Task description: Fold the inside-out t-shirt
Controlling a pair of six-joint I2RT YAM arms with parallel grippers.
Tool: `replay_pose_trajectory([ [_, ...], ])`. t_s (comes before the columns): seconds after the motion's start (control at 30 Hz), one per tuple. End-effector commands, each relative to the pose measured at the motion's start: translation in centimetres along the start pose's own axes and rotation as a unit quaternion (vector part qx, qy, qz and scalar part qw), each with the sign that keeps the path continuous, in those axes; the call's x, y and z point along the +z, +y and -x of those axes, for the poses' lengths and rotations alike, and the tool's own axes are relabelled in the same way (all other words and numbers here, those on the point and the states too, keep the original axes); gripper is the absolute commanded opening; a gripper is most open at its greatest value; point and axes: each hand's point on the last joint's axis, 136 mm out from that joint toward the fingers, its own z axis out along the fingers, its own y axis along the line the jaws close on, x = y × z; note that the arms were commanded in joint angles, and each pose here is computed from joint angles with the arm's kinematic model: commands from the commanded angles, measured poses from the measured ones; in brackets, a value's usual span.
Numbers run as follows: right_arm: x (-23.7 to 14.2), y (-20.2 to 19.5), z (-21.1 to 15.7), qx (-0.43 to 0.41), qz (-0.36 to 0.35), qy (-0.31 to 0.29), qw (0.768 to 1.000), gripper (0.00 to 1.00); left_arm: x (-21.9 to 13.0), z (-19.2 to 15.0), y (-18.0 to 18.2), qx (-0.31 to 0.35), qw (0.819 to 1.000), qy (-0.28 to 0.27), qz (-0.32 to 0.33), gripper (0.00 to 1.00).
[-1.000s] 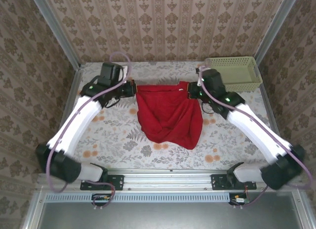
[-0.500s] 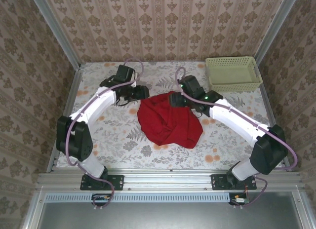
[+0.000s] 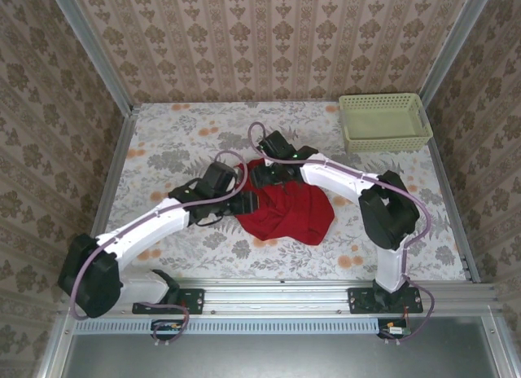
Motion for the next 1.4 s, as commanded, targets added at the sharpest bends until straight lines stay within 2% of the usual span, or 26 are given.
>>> replay_pose_trajectory([
  [0.0, 0.6, 0.8, 0.2, 0.008, 0.009, 0.016, 1.0, 0.57, 1.7, 0.6, -1.6, -0.024, 0.999, -0.015, -0.04, 0.62],
  [0.07, 0.7, -0.1, 0.2, 0.012, -0.009, 0.013, 1.0, 0.46, 2.7, 0.6, -1.9, -0.022, 0.999, -0.011, -0.047, 0.61],
  [0.2, -0.3, -1.5, 0.7, 0.015, -0.036, -0.005, 0.999, 0.17, 4.4, 1.0, -2.0, -0.018, 0.999, -0.002, -0.04, 0.54],
  [0.3, -1.5, -1.8, 1.0, 0.015, -0.042, -0.017, 0.999, 0.03, 5.3, 1.3, -2.1, -0.011, 0.999, 0.003, -0.038, 0.46],
  [0.37, -2.5, -2.2, 1.1, 0.017, -0.05, -0.028, 0.998, 0.0, 5.4, 1.4, -1.6, -0.007, 1.0, 0.004, -0.023, 0.36],
  [0.53, -6.2, -4.0, 1.6, 0.043, -0.067, -0.072, 0.994, 0.0, 4.2, 1.1, -0.1, 0.0, 1.0, -0.006, -0.004, 0.08],
  [0.6, -8.2, -4.5, 1.5, 0.057, -0.064, -0.092, 0.992, 0.0, 3.6, 1.0, 0.6, 0.004, 1.0, -0.014, -0.002, 0.0],
  [0.77, -12.2, -5.5, 0.6, 0.085, -0.058, -0.129, 0.986, 0.0, 1.7, 1.2, 2.6, 0.0, 0.999, -0.04, 0.008, 0.0],
  [0.83, -12.8, -5.8, -0.1, 0.094, -0.06, -0.133, 0.985, 0.0, 0.7, 1.5, 2.3, 0.008, 0.999, -0.052, 0.003, 0.01],
  [0.93, -13.1, -5.6, -0.4, 0.101, -0.047, -0.135, 0.984, 0.0, -0.3, 1.5, -1.0, 0.051, 0.996, -0.065, -0.028, 0.23],
  [1.1, -14.5, -4.3, 0.4, 0.114, -0.009, -0.154, 0.982, 0.0, -0.6, 0.2, -6.4, 0.125, 0.988, -0.071, -0.056, 0.45],
  [1.2, -15.9, -3.8, 1.0, 0.115, 0.003, -0.17, 0.979, 0.0, 0.8, -0.9, -7.4, 0.15, 0.987, -0.049, -0.038, 0.5],
  [1.3, -16.6, -3.4, 1.1, 0.112, 0.007, -0.174, 0.978, 0.0, 2.6, -1.5, -6.5, 0.142, 0.989, -0.03, -0.002, 0.56],
  [1.37, -17.0, -3.4, 1.0, 0.111, 0.007, -0.177, 0.978, 0.0, 3.3, -1.5, -5.1, 0.126, 0.991, -0.024, 0.028, 0.55],
])
